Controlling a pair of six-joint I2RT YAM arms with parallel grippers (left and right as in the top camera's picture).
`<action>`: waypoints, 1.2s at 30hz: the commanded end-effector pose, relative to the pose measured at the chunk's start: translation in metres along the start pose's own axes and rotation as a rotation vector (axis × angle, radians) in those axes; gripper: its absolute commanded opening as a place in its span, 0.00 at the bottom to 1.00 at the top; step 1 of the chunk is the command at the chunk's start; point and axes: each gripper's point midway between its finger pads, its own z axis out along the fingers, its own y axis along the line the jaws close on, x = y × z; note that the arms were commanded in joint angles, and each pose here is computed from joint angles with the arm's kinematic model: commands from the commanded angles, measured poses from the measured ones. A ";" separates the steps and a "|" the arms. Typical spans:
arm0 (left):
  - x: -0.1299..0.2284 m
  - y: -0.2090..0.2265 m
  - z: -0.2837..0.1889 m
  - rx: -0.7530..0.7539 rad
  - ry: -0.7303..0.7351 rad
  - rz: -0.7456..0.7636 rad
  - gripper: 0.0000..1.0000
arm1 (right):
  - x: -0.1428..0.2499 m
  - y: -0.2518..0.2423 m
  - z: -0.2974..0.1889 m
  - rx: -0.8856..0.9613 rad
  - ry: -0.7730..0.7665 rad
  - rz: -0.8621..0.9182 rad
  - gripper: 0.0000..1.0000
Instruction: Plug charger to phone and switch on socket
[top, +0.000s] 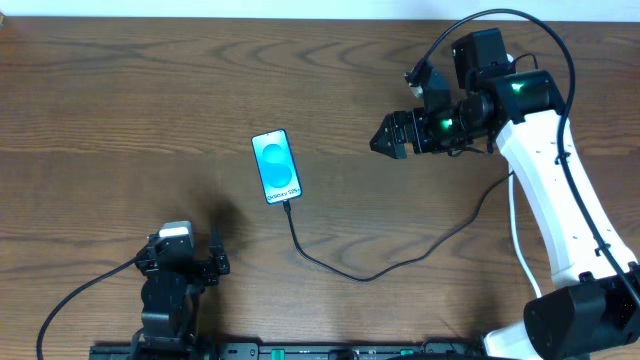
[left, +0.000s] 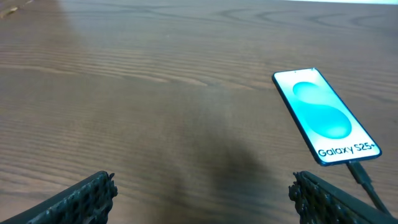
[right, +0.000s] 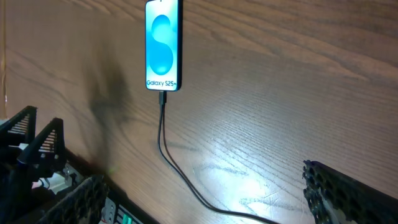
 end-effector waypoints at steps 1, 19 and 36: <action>0.004 0.001 0.002 -0.008 -0.002 0.001 0.93 | 0.002 0.005 -0.005 -0.006 -0.004 -0.020 0.99; 0.005 -0.001 0.002 0.003 0.000 0.006 0.93 | 0.006 0.005 -0.005 -0.005 0.013 -0.010 0.99; 0.005 -0.002 0.002 0.003 0.000 0.006 0.93 | 0.003 -0.024 -0.007 0.165 -0.003 0.027 0.99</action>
